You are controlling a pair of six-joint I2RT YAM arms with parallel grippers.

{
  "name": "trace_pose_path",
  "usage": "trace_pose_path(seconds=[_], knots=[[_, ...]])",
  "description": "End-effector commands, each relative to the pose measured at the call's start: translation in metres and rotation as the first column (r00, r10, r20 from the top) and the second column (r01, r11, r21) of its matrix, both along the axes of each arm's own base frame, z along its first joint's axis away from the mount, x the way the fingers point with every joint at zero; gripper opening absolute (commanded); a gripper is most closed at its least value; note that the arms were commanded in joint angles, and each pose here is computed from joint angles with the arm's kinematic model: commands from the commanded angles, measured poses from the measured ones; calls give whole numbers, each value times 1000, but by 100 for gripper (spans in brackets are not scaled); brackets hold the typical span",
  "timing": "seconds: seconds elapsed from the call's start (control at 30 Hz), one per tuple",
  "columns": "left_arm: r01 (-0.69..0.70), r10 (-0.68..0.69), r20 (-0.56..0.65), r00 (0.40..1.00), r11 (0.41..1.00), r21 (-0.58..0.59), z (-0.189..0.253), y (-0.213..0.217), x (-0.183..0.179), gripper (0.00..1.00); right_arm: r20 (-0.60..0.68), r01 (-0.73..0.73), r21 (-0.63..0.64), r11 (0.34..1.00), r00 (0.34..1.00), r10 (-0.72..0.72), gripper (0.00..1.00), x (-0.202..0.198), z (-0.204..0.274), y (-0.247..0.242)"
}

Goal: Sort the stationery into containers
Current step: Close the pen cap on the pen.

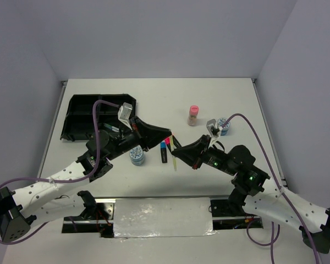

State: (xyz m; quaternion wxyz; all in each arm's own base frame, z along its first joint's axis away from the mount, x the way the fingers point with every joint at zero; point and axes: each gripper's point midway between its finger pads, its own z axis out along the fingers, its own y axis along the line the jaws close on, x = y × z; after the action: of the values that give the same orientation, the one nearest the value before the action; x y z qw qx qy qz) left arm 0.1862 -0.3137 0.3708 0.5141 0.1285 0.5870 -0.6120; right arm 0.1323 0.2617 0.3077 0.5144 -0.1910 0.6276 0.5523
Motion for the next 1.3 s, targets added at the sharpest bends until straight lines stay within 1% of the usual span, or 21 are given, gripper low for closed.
trace_pose_path(seconds=[0.0,0.1,0.2,0.27,0.3,0.37,0.53,0.57,0.6,0.63,0.77,0.83,0.87,0.9,0.97,1.03,1.07,1.13,1.17,1.23,1.27], knots=[[47,-48,-9,999,997,-56,23,-1,-8,0,110,29,63,998,993,-36,0,2,42,-5],[64,-67,-66,996,997,-47,12,-5,-8,1,154,50,63,997,986,-59,0,6,53,-6],[73,-75,-102,992,997,-22,2,-9,-6,8,200,55,53,997,978,-65,0,9,66,-3],[76,-76,-117,990,997,-6,-2,-10,-6,21,244,49,60,997,968,-63,0,9,79,-2],[73,-72,-115,991,997,2,-3,-10,-5,31,252,43,49,998,966,-54,0,10,78,1],[60,-56,-113,992,998,29,-5,-9,-4,36,259,37,40,999,965,-46,0,10,79,3],[15,-11,-91,996,999,51,2,-3,0,29,238,19,36,999,971,-27,0,9,69,7],[13,-9,-82,997,999,53,3,-2,0,20,233,24,35,999,972,-32,0,10,68,6],[13,-9,-75,997,999,53,5,-1,-1,6,231,23,33,999,972,-30,0,10,68,6],[7,-4,-66,998,999,49,8,0,-1,2,230,21,30,999,973,-28,0,10,67,7],[40,-40,-6,999,999,36,18,0,-9,0,217,18,26,1000,976,-23,0,10,64,8],[99,-99,72,992,995,12,30,0,-22,0,212,4,28,1000,977,-10,14,8,63,10],[127,-126,108,986,992,-1,35,0,-29,0,211,-5,16,1000,977,2,35,8,60,13],[152,-144,174,974,988,-35,44,3,-37,0,215,-35,9,999,976,32,42,5,59,16],[204,-183,256,949,977,-56,54,9,-54,0,203,-57,-8,998,977,57,47,5,54,23],[214,-184,306,934,974,-68,63,13,-61,0,206,-94,-6,996,974,93,47,1,54,28],[222,-192,317,929,973,-61,64,13,-62,0,204,-108,-3,994,973,106,44,0,54,30],[223,-194,328,925,973,-52,68,14,-64,0,212,-139,6,990,968,135,25,-4,57,34],[218,-191,326,926,975,-48,68,13,-63,0,212,-145,10,989,967,139,11,-4,58,34],[214,-194,318,928,976,-29,66,11,-61,0,222,-165,33,986,963,153,0,-8,65,34],[207,-189,317,930,978,-24,67,10,-59,2,228,-173,44,984,961,158,0,-10,69,34]])
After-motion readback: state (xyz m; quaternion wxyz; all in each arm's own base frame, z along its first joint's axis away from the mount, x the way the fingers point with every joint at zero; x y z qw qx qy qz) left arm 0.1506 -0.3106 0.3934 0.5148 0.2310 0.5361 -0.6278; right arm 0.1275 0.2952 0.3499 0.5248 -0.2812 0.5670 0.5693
